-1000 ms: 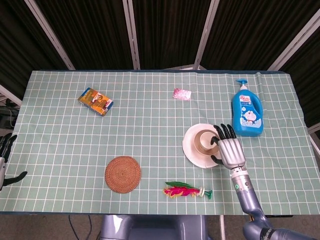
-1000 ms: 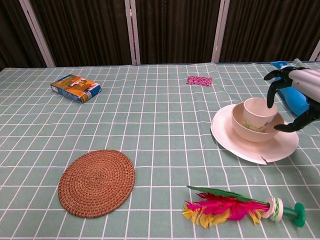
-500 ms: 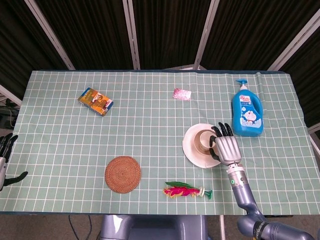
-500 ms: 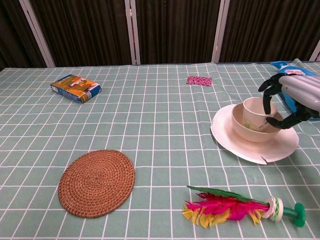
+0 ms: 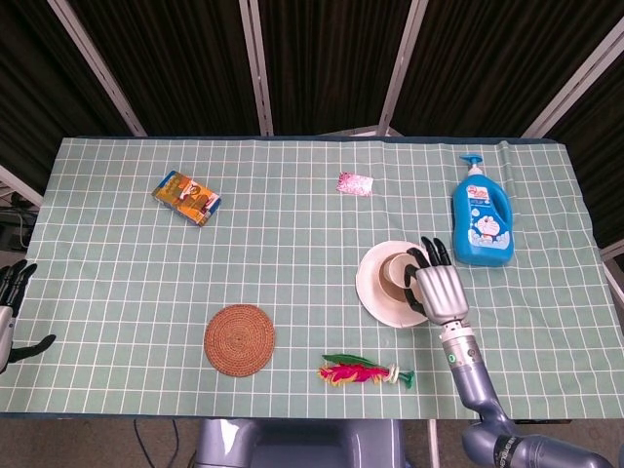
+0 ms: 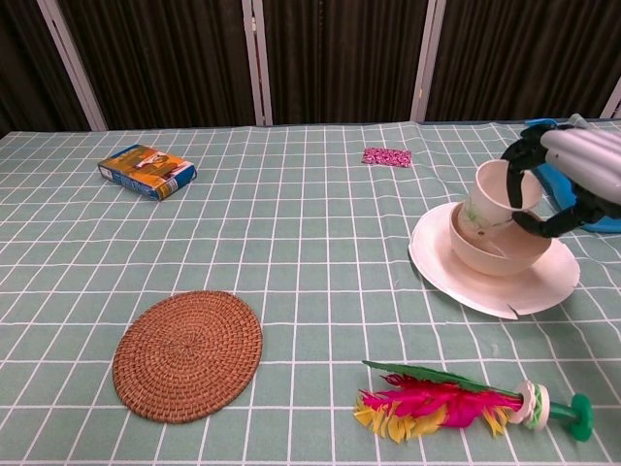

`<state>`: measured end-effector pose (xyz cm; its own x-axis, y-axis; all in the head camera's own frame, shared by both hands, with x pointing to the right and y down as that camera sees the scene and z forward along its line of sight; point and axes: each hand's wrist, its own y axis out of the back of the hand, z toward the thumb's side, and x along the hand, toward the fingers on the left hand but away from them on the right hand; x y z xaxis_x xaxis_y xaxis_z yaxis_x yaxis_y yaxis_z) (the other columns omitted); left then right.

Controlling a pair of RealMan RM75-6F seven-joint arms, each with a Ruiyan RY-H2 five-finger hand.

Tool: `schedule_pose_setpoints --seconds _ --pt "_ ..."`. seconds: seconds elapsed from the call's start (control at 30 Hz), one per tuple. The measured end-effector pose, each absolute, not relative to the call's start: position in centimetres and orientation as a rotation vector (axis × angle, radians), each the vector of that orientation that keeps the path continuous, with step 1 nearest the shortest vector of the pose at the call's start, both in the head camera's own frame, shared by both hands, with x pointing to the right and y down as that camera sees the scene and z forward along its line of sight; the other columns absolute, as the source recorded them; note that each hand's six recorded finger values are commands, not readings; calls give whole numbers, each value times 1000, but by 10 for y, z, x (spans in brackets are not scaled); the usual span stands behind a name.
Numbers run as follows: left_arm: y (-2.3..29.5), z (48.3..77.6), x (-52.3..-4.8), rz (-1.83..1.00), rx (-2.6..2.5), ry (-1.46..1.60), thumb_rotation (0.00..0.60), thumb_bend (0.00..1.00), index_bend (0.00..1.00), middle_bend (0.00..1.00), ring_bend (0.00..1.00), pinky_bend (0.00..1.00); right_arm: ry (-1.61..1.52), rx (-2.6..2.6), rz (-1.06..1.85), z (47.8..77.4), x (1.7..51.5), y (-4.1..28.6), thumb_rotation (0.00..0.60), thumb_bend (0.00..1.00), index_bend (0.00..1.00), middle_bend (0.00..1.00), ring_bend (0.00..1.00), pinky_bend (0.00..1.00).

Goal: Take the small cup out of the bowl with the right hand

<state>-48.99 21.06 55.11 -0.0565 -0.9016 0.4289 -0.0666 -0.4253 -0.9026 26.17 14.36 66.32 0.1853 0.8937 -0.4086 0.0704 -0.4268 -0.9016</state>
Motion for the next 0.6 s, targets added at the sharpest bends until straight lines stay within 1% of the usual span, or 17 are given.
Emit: schedule_pose_setpoints --seconds 0.17,0.3,0.4,0.6 --pt "211 550 -491 -1557 -1536 1064 600 0 0 0 0 0 -960 -1599 1301 631 276 131 600 456 663 206 0 0" --pt "210 550 -490 -1555 -1536 1063 600 0 0 0 0 0 -975 -1548 1317 613 295 128 600 451 663 206 0 0" --pt "211 550 -488 -1553 -1533 1050 600 0 0 0 0 0 -973 -1521 1360 608 316 133 600 450 663 206 0 0" --pt "212 550 -486 -1554 -1530 1047 600 0 0 0 0 0 -968 -1517 1412 608 335 144 600 441 664 206 0 0"
